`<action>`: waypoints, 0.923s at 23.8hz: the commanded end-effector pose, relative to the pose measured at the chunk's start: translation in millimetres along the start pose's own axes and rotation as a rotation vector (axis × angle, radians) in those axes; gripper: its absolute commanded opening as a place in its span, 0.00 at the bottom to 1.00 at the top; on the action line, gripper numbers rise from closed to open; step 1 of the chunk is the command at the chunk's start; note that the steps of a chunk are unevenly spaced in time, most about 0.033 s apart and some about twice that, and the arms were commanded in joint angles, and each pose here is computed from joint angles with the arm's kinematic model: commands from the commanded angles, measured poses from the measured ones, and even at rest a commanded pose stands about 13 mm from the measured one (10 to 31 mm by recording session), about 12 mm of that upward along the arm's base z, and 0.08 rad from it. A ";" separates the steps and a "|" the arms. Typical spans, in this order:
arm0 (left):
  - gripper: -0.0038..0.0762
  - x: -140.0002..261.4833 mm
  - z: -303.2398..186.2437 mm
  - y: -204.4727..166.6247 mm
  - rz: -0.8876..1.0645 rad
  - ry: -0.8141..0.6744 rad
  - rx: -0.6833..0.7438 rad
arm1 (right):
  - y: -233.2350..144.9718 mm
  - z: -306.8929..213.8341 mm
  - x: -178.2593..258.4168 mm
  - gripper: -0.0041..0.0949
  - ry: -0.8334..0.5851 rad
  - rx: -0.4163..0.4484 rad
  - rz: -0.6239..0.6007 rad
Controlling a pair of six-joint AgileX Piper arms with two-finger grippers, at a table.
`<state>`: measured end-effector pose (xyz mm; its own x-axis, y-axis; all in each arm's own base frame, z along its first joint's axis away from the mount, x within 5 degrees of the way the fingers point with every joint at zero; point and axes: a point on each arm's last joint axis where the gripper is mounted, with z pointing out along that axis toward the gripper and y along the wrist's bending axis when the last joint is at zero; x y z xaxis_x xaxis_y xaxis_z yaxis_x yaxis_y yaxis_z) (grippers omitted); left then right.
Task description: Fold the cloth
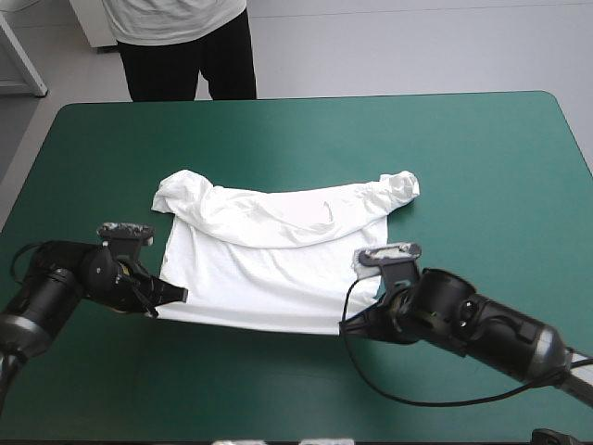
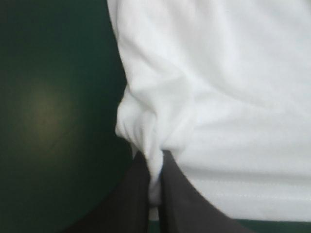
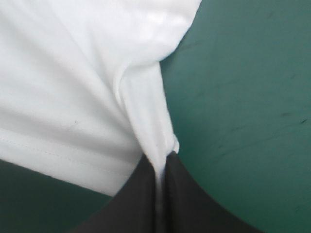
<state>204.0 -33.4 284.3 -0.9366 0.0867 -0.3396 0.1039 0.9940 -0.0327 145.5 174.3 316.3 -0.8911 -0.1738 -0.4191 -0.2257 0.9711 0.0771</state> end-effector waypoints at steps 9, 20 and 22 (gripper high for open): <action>0.04 -49.2 -246.0 -25.9 0.067 -0.802 0.271 | -57.4 -199.7 -86.0 0.02 -0.631 -0.012 -0.071; 0.04 -26.2 -381.2 -36.2 0.151 -1.348 0.442 | -82.6 -336.6 -86.8 0.03 -1.142 -0.063 -0.150; 0.04 -22.3 -399.0 -38.0 0.163 -1.445 0.486 | -84.2 -350.6 -86.7 0.03 -1.225 -0.070 -0.162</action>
<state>106.7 -48.3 642.6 0.0086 -0.1400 -0.9901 0.4888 0.8644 -0.1179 113.0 62.1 648.7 -0.0103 0.0052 -0.9999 -0.3767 0.9263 0.0086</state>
